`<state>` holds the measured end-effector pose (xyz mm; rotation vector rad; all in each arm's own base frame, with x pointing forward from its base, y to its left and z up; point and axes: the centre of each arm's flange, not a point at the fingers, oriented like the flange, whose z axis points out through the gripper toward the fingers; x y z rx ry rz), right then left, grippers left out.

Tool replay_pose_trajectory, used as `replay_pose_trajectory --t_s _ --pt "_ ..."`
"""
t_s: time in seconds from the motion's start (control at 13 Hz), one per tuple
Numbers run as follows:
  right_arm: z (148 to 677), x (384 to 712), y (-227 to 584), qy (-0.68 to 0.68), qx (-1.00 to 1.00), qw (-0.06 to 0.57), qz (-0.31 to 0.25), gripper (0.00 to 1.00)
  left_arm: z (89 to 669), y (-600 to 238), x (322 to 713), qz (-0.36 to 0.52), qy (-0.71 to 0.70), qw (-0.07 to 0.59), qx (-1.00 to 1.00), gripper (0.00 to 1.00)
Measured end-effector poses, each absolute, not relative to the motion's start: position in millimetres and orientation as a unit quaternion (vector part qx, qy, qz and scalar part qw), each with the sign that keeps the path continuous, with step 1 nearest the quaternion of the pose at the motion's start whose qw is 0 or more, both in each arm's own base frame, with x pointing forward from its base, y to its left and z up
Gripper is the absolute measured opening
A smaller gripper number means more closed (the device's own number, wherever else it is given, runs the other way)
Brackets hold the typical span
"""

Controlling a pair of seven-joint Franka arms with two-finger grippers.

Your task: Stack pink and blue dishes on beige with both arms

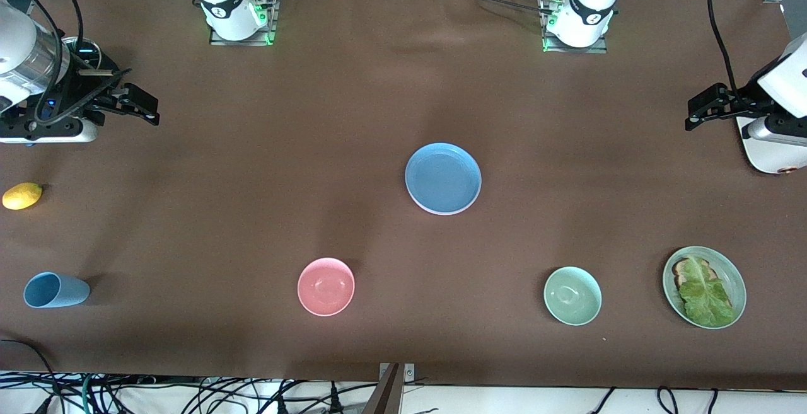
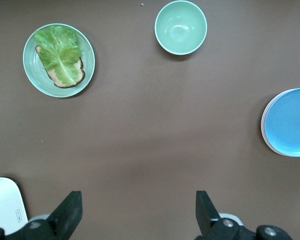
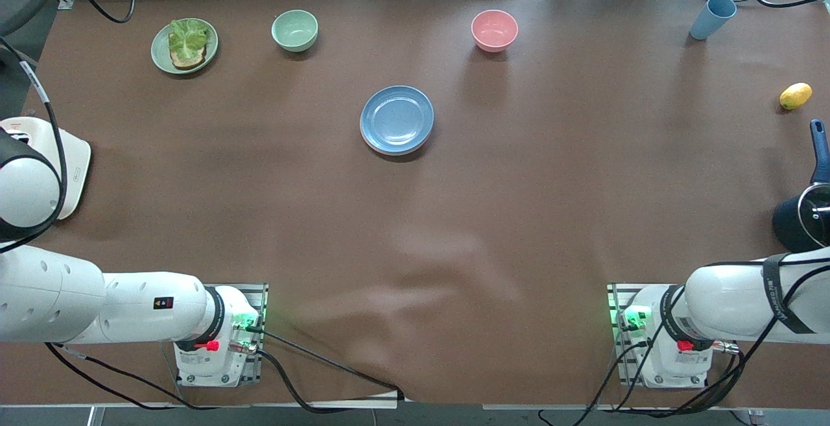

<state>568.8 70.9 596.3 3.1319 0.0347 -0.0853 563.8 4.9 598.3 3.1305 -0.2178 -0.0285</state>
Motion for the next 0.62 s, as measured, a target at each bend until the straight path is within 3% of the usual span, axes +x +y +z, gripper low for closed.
replay_pose_trajectory --t_s 0.62 --pt "598.8 568.6 70.7 0.011 1.000 0.004 -0.025 1.00 598.4 5.0 563.9 -0.009 -0.069 0.002 0.998 1.00"
